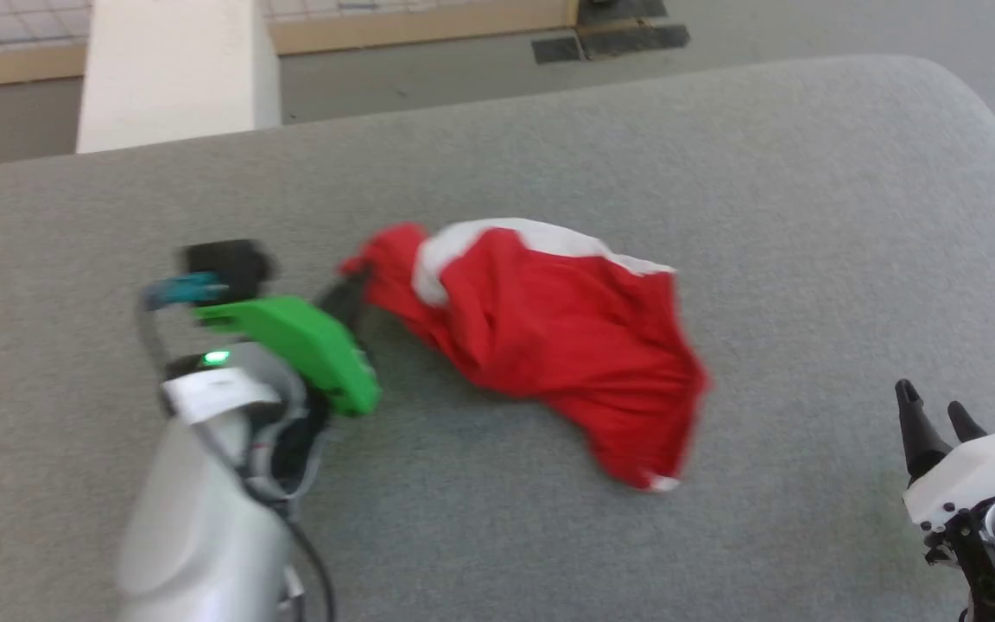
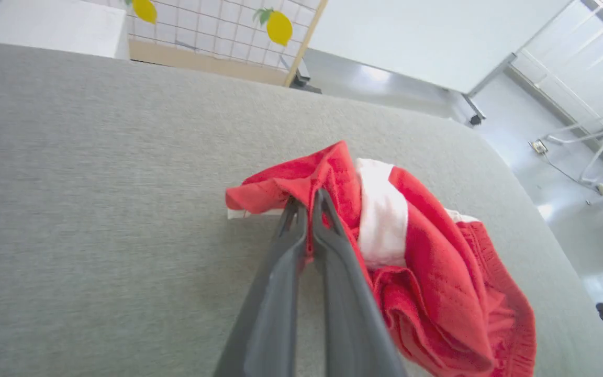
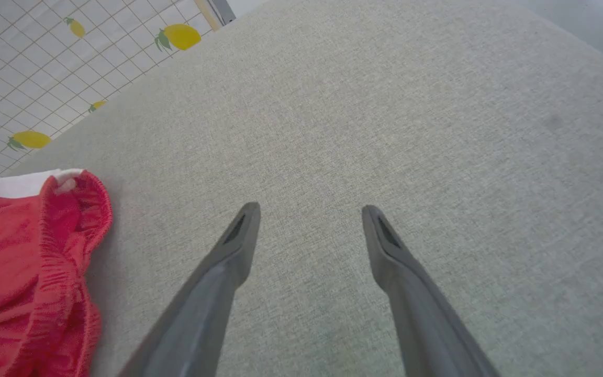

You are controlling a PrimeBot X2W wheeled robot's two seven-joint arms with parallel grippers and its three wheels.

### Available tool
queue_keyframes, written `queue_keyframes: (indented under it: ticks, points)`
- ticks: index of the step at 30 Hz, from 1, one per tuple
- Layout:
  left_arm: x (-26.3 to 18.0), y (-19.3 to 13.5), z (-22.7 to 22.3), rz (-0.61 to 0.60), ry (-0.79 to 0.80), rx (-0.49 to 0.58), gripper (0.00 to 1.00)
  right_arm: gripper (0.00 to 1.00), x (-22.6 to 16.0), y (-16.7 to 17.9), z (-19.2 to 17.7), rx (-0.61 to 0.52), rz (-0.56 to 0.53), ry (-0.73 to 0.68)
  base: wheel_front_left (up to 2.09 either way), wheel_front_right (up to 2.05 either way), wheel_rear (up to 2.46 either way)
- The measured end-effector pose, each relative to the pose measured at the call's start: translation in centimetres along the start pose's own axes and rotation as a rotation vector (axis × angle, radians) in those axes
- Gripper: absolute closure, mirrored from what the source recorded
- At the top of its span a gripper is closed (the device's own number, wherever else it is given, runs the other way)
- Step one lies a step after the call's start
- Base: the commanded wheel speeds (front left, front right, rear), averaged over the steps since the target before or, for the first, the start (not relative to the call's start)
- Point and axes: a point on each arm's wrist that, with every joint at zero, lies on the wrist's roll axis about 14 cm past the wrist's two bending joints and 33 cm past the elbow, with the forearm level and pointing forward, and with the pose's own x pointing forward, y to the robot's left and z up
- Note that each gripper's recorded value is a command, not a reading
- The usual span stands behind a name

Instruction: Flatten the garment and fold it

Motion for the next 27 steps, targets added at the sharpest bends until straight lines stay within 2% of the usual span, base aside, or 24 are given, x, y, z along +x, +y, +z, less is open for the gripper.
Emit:
queue_keyframes:
  ticks: [2,4,6,9,10,11,12,14,17,20,22,24,27]
  points:
    - [-2.0,3.0,1.7,0.099,-0.066,-0.024,1.0,0.0,0.2,0.9,0.1,-0.003,0.026,-0.002,0.0,0.0,0.0]
    - [-4.5,6.4,1.0,0.216,-0.069,-0.058,1.0,0.0,0.3,1.6,0.2,-0.004,0.045,-0.004,0.0,0.0,0.0]
    - [-7.7,9.8,-2.1,0.344,-0.001,-0.103,1.0,0.0,0.5,2.5,0.3,-0.009,0.066,-0.003,0.0,0.0,0.0]
    - [-11.8,11.8,-7.4,0.445,0.122,-0.207,1.0,0.0,0.8,3.8,0.1,-0.017,0.099,0.006,0.0,0.0,0.0]
    - [-12.6,11.9,-8.4,0.461,0.139,-0.233,0.84,0.0,0.9,4.2,0.1,-0.02,0.109,0.008,0.0,0.0,0.0]
    - [-13.3,12.0,-9.1,0.472,0.146,-0.268,0.21,0.0,1.0,4.6,0.1,-0.023,0.12,0.01,0.0,0.0,0.0]
    - [-13.7,11.9,-9.3,0.475,0.135,-0.3,0.0,0.0,1.1,5.0,0.1,-0.025,0.129,0.011,0.0,0.0,0.0]
    - [-14.1,11.8,-8.3,0.471,0.083,-0.331,0.0,0.0,1.2,5.8,0.0,-0.038,0.148,0.014,0.0,0.0,0.0]
    - [-14.9,12.1,-4.1,0.476,-0.102,-0.29,0.0,0.0,1.4,7.6,-0.2,-0.072,0.193,0.023,0.0,0.0,0.0]
    - [-16.3,11.8,1.5,0.454,-0.338,-0.135,0.0,0.0,1.1,11.1,-1.0,-0.123,0.288,0.051,0.0,0.0,0.0]
    - [-17.3,11.1,4.3,0.435,-0.471,0.014,0.0,0.0,0.6,14.3,-2.1,-0.174,0.378,0.087,0.0,0.0,0.0]
    - [-17.8,10.5,5.6,0.417,-0.545,0.127,0.0,0.0,0.0,17.6,-3.2,-0.225,0.469,0.127,0.0,0.0,0.0]
    - [-17.7,9.7,5.6,0.397,-0.589,0.208,0.0,0.0,-1.0,21.8,-4.8,-0.327,0.584,0.187,0.0,0.0,0.0]
